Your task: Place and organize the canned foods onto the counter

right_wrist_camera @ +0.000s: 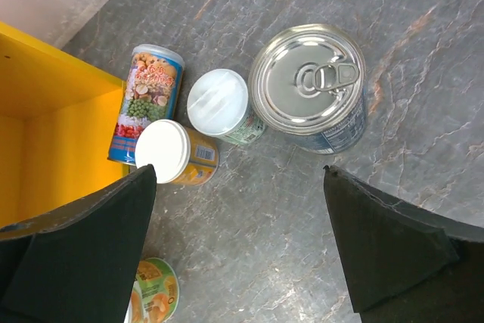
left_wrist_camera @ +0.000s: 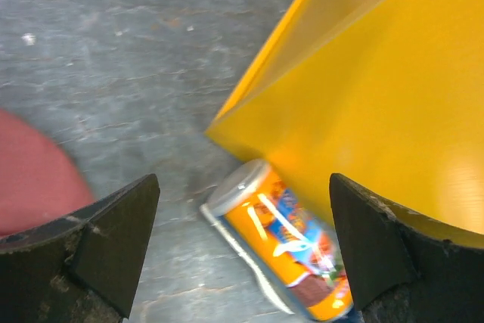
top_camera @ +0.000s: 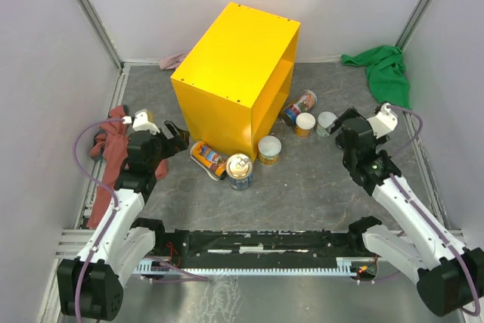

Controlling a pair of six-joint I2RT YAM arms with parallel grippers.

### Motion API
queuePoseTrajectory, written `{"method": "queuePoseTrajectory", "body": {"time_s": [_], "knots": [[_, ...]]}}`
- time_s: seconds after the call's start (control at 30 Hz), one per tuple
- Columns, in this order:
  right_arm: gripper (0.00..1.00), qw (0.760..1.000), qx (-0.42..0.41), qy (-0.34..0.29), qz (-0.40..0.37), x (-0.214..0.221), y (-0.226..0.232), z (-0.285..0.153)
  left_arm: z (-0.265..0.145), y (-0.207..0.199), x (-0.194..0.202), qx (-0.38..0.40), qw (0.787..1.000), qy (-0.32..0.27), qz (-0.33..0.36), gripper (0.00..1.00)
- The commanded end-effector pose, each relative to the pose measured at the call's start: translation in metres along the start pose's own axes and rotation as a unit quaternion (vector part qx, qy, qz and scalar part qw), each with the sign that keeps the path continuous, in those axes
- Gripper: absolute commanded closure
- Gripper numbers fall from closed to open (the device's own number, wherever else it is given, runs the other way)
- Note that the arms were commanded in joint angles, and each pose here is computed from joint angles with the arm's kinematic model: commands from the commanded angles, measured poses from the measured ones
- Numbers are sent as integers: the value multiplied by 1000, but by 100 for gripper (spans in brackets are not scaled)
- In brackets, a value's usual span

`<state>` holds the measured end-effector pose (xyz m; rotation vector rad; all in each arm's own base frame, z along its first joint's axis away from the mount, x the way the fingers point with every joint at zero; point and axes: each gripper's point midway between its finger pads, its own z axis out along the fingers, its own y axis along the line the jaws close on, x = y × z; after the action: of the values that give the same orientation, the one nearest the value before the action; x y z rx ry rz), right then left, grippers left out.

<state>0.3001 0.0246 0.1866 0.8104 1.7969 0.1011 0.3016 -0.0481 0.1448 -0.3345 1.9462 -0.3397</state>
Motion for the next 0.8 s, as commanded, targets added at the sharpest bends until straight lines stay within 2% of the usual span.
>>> {"method": "queuePoseTrajectory", "body": {"time_s": [0.0, 0.17, 0.3, 0.53, 0.77], "knots": [[0, 997, 48, -29, -59, -21, 2, -6, -10, -48, -21, 93, 989, 20, -109, 1], [0, 991, 71, -33, -106, -24, 6, -17, -21, -72, -17, 139, 970, 59, -190, 1], [0, 988, 77, -35, -126, -25, 6, -26, -27, -76, -3, 139, 954, 90, -252, 1], [0, 986, 89, -26, -136, -19, 0, -37, -30, -58, 18, 80, 932, 97, -339, 1], [0, 985, 100, -11, -142, -8, 1, -38, -22, -43, 37, 25, 924, 110, -365, 1]]}}
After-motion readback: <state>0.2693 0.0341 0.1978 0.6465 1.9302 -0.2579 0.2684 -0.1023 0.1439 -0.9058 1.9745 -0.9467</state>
